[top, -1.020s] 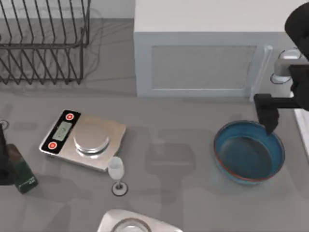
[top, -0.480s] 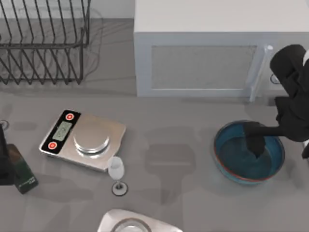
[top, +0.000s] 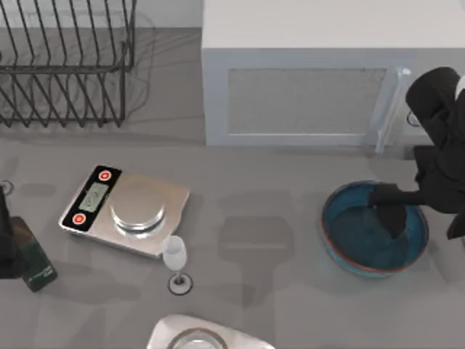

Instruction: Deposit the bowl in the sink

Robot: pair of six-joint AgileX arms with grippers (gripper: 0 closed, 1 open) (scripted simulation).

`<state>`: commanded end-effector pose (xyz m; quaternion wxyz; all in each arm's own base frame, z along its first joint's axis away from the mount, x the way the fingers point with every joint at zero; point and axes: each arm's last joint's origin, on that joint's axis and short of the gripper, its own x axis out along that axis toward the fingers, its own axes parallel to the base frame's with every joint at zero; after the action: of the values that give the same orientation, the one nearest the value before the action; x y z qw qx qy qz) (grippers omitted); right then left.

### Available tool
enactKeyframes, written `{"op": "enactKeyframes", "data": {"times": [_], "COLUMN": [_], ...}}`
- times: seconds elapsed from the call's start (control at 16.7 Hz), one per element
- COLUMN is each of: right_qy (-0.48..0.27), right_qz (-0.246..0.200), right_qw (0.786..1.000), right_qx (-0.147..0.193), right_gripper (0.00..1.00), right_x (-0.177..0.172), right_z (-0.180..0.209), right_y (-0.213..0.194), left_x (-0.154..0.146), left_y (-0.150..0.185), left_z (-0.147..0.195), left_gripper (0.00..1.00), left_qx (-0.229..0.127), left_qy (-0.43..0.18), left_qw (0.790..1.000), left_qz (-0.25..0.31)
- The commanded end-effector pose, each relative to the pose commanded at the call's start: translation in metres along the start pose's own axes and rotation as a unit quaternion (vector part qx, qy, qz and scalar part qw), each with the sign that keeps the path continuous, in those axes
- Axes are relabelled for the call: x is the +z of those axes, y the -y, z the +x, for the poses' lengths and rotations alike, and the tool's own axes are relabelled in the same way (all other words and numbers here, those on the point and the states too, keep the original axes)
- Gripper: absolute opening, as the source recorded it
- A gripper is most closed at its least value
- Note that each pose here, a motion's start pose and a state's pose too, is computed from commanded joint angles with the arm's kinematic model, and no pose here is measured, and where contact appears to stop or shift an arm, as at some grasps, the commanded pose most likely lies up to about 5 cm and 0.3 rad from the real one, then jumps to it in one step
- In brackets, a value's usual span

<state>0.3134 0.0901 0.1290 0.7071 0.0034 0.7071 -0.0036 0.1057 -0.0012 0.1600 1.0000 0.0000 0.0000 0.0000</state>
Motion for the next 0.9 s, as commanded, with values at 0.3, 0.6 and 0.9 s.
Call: {"op": "enactKeyframes", "data": {"times": [0.3,0.6,0.9], "right_qy": [0.0,0.0,0.0], "right_qz": [0.0,0.0,0.0], "right_qw": [1.0,1.0,1.0], "right_qx": [0.0,0.0,0.0], "right_gripper": [0.25,0.0,0.0], "right_x": [0.0,0.0,0.0], "right_z": [0.0,0.0,0.0], "right_y": [0.0,0.0,0.0], "left_x": [0.0,0.0,0.0], "left_y": [0.0,0.0,0.0], "left_z": [0.0,0.0,0.0], "left_gripper": [1.0,1.0,1.0], "left_qx": [0.0,0.0,0.0], "left_qy": [0.0,0.0,0.0], "left_qw": [1.0,1.0,1.0], "left_qz": [0.0,0.0,0.0]}}
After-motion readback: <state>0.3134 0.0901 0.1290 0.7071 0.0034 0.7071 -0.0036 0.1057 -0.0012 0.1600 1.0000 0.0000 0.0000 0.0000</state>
